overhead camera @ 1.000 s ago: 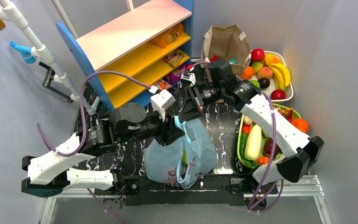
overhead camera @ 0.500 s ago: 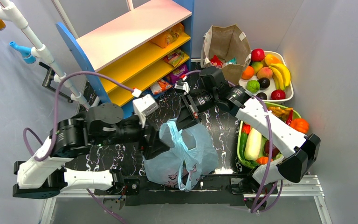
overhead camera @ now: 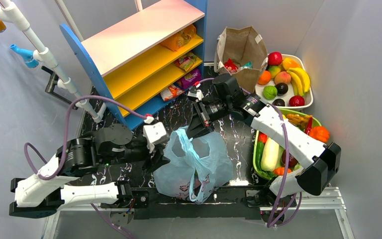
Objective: Place the food into the grocery bag and tie it
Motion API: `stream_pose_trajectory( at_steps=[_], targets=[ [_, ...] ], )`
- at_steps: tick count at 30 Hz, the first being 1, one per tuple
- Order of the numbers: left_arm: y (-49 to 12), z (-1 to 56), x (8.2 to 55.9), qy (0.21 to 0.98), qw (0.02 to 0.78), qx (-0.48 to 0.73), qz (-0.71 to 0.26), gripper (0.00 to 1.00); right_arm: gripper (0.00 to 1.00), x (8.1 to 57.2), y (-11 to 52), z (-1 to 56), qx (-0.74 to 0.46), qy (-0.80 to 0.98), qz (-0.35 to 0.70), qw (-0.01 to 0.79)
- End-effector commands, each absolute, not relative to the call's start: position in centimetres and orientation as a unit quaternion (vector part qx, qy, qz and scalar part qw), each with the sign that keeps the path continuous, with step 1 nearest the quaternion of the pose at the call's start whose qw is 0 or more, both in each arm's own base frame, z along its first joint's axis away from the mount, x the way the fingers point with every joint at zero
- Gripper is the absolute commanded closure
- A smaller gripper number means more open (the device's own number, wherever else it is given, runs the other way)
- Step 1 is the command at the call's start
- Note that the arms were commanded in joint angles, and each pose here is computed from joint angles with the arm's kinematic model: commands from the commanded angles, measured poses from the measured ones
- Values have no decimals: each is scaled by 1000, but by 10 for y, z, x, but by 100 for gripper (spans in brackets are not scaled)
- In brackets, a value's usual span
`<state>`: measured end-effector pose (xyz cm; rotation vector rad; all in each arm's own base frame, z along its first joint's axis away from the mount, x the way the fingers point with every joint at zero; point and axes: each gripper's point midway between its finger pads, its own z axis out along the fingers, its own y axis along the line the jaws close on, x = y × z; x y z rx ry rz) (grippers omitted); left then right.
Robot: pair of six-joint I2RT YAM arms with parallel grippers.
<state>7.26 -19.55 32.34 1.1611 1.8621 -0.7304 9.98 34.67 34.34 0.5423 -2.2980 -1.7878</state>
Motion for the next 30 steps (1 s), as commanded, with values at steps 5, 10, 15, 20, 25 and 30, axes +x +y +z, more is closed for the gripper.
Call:
stream_pose_trajectory(
  at_steps=[5, 10, 15, 20, 25, 30],
  targets=[
    [-228, 350, 78, 588, 493, 569, -295, 66, 99, 97, 346, 362, 183, -762, -617, 70],
    [-234, 350, 79, 551, 520, 583, -294, 61, 99, 98, 348, 365, 172, -764, -617, 80],
    [-239, 334, 86, 501, 545, 620, -259, 49, 99, 98, 349, 367, 171, -761, -620, 86],
    [-245, 328, 101, 478, 573, 629, -217, 46, 99, 97, 349, 366, 169, -761, -620, 96],
    [-249, 326, 113, 466, 584, 641, -178, 54, 99, 97, 349, 367, 170, -759, -620, 104],
    [-236, 336, 122, 460, 581, 659, -129, 62, 99, 96, 350, 367, 170, -759, -619, 107]
  ],
)
